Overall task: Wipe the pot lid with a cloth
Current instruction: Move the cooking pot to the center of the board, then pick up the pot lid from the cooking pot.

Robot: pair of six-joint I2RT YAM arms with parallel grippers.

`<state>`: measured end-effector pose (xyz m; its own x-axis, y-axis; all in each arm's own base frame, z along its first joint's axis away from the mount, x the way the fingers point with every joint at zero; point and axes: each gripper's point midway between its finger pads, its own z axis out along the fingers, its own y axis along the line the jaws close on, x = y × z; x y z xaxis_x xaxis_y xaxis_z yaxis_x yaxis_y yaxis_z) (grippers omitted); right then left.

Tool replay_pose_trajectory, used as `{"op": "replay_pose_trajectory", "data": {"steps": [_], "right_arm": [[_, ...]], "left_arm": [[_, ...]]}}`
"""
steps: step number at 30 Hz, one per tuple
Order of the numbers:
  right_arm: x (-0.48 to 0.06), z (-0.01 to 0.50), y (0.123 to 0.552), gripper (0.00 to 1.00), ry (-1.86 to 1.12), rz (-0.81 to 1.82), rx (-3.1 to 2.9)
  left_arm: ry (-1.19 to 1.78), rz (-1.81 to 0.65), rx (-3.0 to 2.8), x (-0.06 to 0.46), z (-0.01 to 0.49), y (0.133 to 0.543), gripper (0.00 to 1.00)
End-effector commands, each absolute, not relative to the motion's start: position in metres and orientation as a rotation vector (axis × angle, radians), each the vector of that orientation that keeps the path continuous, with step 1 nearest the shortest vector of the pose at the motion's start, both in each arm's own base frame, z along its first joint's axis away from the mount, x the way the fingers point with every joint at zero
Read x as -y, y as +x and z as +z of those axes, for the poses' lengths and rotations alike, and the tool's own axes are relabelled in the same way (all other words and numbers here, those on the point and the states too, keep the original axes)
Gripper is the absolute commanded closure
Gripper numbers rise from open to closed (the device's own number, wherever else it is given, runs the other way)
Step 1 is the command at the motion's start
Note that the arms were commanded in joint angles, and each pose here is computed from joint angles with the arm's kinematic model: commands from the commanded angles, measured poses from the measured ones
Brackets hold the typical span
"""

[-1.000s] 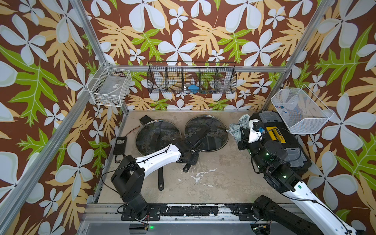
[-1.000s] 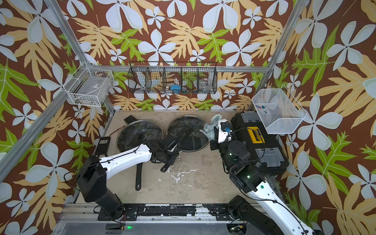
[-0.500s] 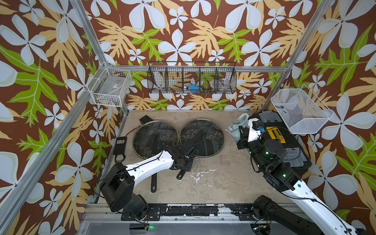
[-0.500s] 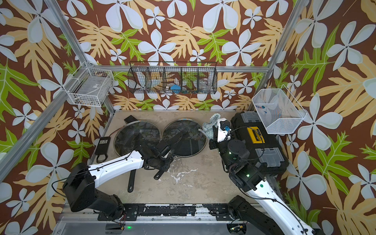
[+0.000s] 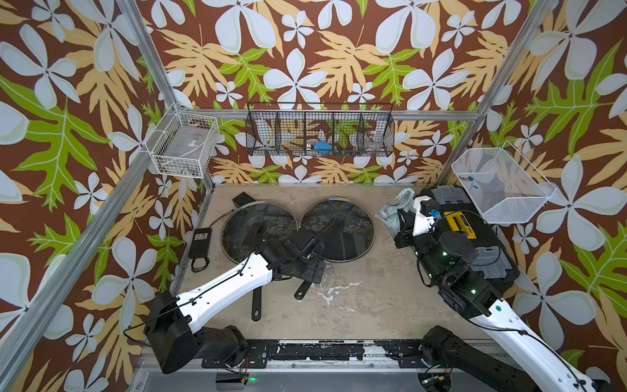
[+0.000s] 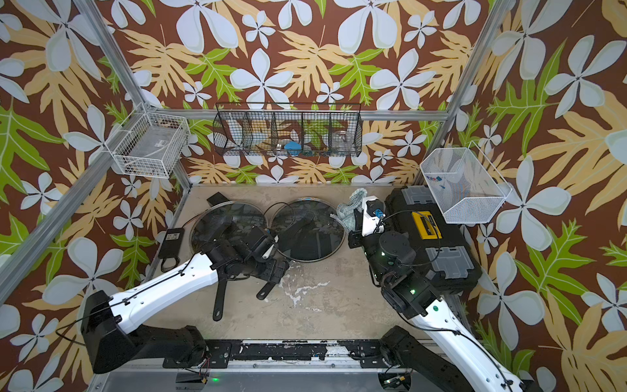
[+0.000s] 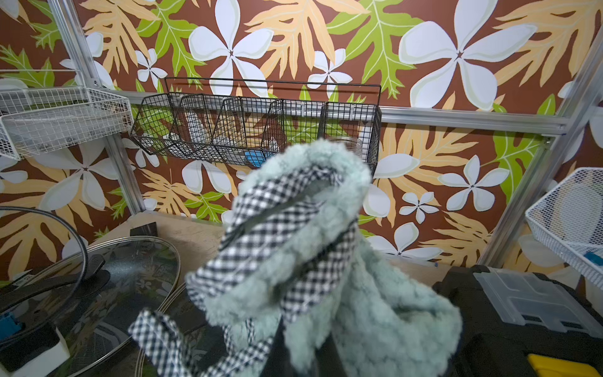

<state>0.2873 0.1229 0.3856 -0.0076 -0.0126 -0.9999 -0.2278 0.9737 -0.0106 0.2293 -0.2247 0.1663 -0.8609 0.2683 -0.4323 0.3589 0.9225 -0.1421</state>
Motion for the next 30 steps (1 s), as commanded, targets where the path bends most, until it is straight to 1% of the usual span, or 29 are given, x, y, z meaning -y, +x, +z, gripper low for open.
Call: {"op": "replay_pose_trajectory", "data": {"steps": [1,7,13,16,20,26,30], "right_arm": [[-0.124,0.395,0.285,1.0,-0.172,0.204,-1.544],[-0.12,0.393,0.283,1.0,-0.161,0.198,-1.546],[-0.119,0.396,0.281,1.0,-0.16,0.204,-1.538],[-0.117,0.396,0.278,1.0,-0.16,0.2,-1.536],[-0.112,0.394,0.276,1.0,-0.152,0.183,-1.535],[-0.114,0.389,0.277,1.0,-0.158,0.184,-1.537],[-0.115,0.387,0.278,1.0,-0.159,0.185,-1.538]], "left_arm": [[0.516,-0.263,-2.655,0.222,0.182,0.231,0.0],[0.551,-0.29,-2.547,0.251,0.227,0.263,0.0],[0.589,-0.174,-2.516,0.288,0.238,0.317,0.02],[0.614,-0.113,-2.522,0.305,0.233,0.341,0.05],[0.625,-0.101,-2.552,0.319,0.215,0.369,0.14],[0.677,-0.15,-2.627,0.332,0.178,0.384,0.3],[0.68,-0.122,-2.648,0.329,0.167,0.39,0.34]]}}
